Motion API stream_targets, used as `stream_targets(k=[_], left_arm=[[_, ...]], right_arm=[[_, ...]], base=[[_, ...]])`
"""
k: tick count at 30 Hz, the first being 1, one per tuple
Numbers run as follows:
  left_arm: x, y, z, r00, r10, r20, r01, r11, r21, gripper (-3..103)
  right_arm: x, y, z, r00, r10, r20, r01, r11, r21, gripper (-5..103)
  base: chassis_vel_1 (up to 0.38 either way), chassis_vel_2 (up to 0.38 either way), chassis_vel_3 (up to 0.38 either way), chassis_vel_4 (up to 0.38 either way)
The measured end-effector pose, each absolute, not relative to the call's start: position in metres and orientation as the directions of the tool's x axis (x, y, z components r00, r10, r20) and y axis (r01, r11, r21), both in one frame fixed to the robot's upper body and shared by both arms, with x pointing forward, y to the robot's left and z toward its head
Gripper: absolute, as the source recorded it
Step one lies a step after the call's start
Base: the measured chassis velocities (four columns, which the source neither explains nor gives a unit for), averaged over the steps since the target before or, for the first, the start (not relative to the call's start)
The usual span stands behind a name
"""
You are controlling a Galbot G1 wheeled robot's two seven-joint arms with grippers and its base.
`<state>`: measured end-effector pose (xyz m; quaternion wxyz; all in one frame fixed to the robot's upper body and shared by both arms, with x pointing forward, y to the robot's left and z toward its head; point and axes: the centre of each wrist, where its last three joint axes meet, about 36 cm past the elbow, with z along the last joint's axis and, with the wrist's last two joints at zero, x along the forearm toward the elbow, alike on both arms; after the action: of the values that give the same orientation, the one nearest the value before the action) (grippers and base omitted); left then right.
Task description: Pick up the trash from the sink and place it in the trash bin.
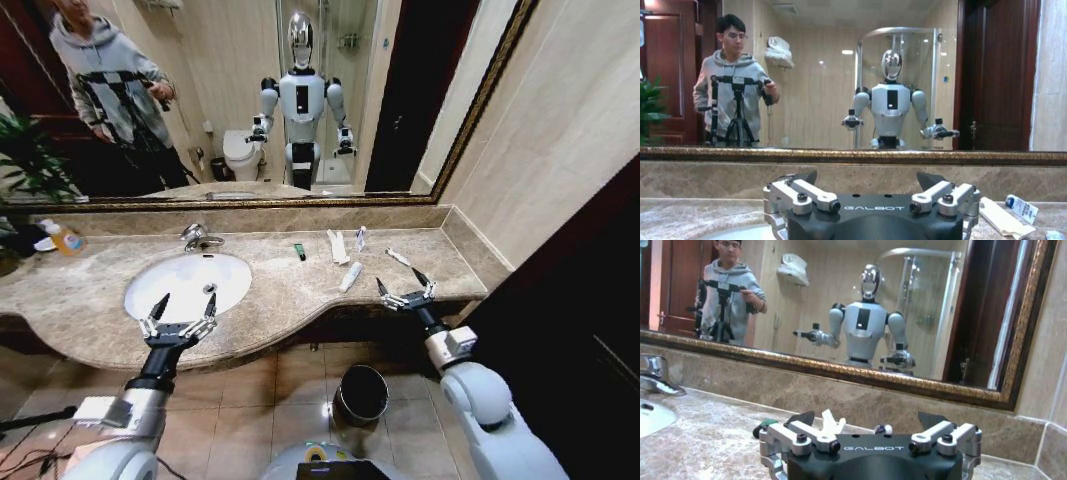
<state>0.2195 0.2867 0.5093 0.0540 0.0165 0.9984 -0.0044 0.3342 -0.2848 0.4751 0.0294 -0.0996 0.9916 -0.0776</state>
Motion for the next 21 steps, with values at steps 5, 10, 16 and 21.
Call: stream_targets(k=[5, 10, 16, 21], left_arm=[[0.219, 0.287, 0.509, -0.994, 0.032, -0.108, 0.033, 0.999, -0.007, 100], [0.219, 0.287, 0.509, -0.994, 0.032, -0.108, 0.033, 0.999, -0.007, 100], [0.219, 0.287, 0.509, -0.994, 0.032, -0.108, 0.033, 0.999, -0.007, 100], [0.219, 0.287, 0.509, -0.994, 0.032, -0.108, 0.033, 0.999, -0.007, 100]], right_arm=[[0.328, -0.281, 0.489, -0.982, -0.185, -0.046, -0.177, 0.975, -0.136, 100], [0.314, -0.271, 0.494, -0.99, -0.133, -0.034, -0.13, 0.988, -0.077, 100], [0.307, -0.266, 0.486, -0.994, -0.1, -0.036, -0.098, 0.992, -0.074, 100], [0.298, -0.259, 0.489, -0.997, -0.034, -0.069, -0.03, 0.998, -0.063, 100]], base=[[0.0, 0.0, 0.0, 0.0], [0.0, 0.0, 0.0, 0.0], [0.0, 0.0, 0.0, 0.0], [0.0, 0.0, 0.0, 0.0]])
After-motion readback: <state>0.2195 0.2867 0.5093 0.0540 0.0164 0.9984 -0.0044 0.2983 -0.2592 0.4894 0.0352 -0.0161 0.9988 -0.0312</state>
